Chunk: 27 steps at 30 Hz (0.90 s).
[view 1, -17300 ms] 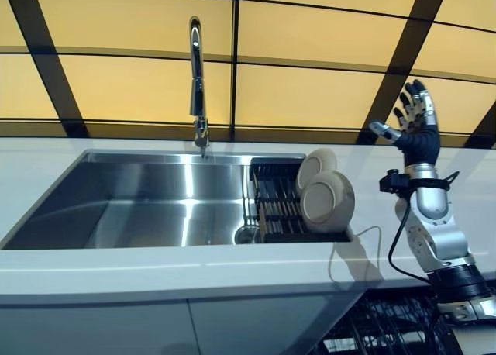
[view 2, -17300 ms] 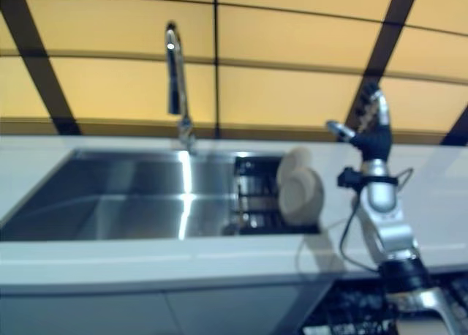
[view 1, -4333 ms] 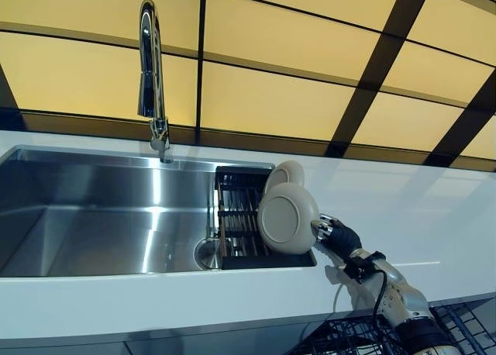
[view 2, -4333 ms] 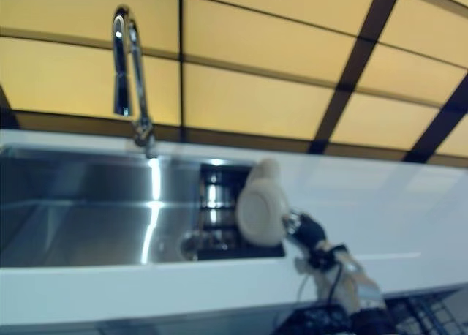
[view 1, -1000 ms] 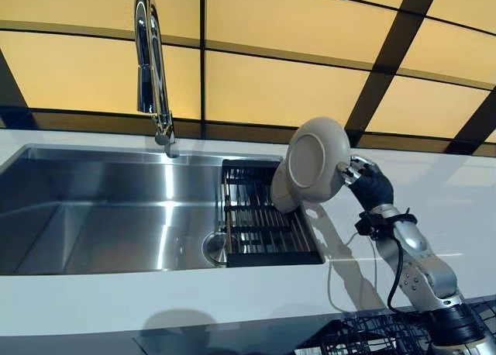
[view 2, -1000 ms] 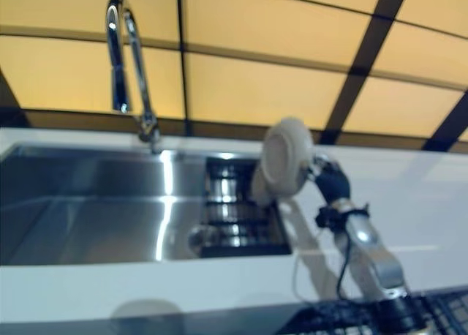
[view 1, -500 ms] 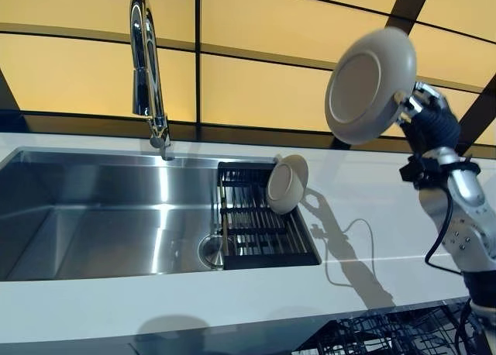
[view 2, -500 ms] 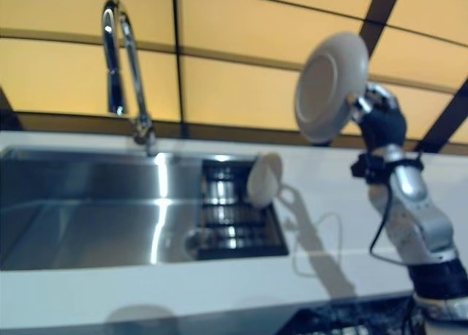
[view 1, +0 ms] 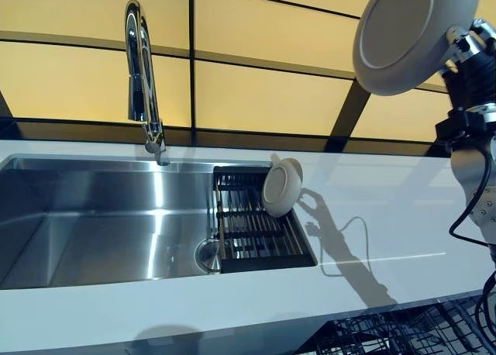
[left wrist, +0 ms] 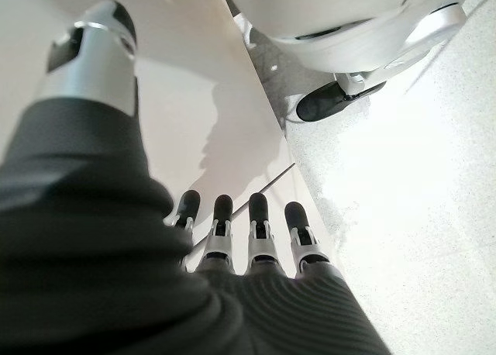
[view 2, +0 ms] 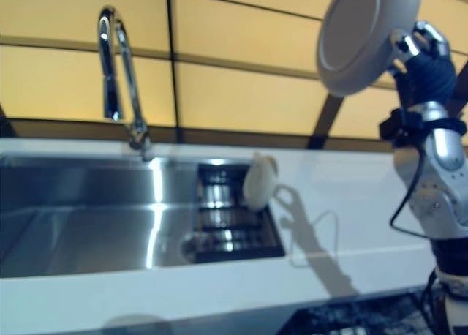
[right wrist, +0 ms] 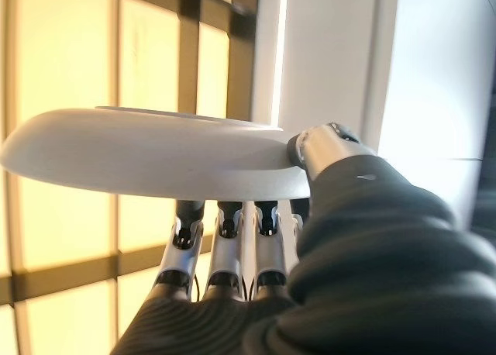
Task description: Take plates into dishwasher
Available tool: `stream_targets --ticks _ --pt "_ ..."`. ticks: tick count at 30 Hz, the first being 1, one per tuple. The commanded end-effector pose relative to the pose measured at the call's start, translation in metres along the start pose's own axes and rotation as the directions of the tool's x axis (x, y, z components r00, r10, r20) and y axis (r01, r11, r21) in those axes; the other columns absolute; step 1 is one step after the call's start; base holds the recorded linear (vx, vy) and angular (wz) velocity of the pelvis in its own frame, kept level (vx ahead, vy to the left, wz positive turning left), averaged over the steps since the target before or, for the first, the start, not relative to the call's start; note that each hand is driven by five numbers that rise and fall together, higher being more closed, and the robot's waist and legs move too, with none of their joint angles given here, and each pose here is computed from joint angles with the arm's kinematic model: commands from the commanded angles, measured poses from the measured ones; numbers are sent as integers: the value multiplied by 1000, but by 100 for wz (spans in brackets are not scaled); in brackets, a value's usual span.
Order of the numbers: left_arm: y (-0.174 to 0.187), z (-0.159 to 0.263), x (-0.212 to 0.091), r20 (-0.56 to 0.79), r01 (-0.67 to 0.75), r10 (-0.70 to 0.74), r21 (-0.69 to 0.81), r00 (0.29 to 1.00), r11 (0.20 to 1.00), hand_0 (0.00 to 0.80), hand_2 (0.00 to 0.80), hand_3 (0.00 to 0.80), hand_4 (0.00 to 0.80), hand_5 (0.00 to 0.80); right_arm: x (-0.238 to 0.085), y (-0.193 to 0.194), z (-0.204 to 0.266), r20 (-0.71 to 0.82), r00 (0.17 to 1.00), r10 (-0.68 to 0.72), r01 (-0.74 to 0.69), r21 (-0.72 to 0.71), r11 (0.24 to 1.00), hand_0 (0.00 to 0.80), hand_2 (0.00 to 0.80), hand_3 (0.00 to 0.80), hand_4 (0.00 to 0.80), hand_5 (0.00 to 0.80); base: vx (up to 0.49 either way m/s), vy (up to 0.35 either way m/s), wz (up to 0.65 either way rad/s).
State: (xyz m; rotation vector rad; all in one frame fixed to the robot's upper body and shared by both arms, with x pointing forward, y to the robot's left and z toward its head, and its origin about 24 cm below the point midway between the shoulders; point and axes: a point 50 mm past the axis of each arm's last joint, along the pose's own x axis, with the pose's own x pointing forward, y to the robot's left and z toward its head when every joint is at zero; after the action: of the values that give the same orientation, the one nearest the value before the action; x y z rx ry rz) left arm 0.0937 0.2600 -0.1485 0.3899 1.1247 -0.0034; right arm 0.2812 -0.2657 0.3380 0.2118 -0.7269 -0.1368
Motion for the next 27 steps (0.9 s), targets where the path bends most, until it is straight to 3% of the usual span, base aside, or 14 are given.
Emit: stream_targets --ticks 1,4,13,21,27 --pt "10 8 2 32 -24 24 19 999 1000 0 0 0 0 0 14 -4 54 284 958 -33 24 33 999 800 800 800 800 800 -35 49 -7" --pt "10 9 2 38 -23 23 12 999 1000 0 0 0 0 0 11 -13 59 321 945 -68 65 21 998 800 800 800 800 800 -20 61 -14" --pt "16 -1 -1 16 -31 30 47 999 998 0 0 0 0 0 -12 -73 38 176 970 -170 174 -4 985 800 800 800 800 800 8 19 -12" --pt "30 -8 -4 0 -62 62 18 998 998 0 0 0 0 0 -30 -107 40 146 964 -222 223 9 975 800 800 800 800 800 -41 6 -52" --pt "34 2 -3 32 -84 83 11 996 996 0 0 0 0 0 -31 -108 45 168 964 -206 202 39 979 800 800 800 800 800 -244 -106 -48"
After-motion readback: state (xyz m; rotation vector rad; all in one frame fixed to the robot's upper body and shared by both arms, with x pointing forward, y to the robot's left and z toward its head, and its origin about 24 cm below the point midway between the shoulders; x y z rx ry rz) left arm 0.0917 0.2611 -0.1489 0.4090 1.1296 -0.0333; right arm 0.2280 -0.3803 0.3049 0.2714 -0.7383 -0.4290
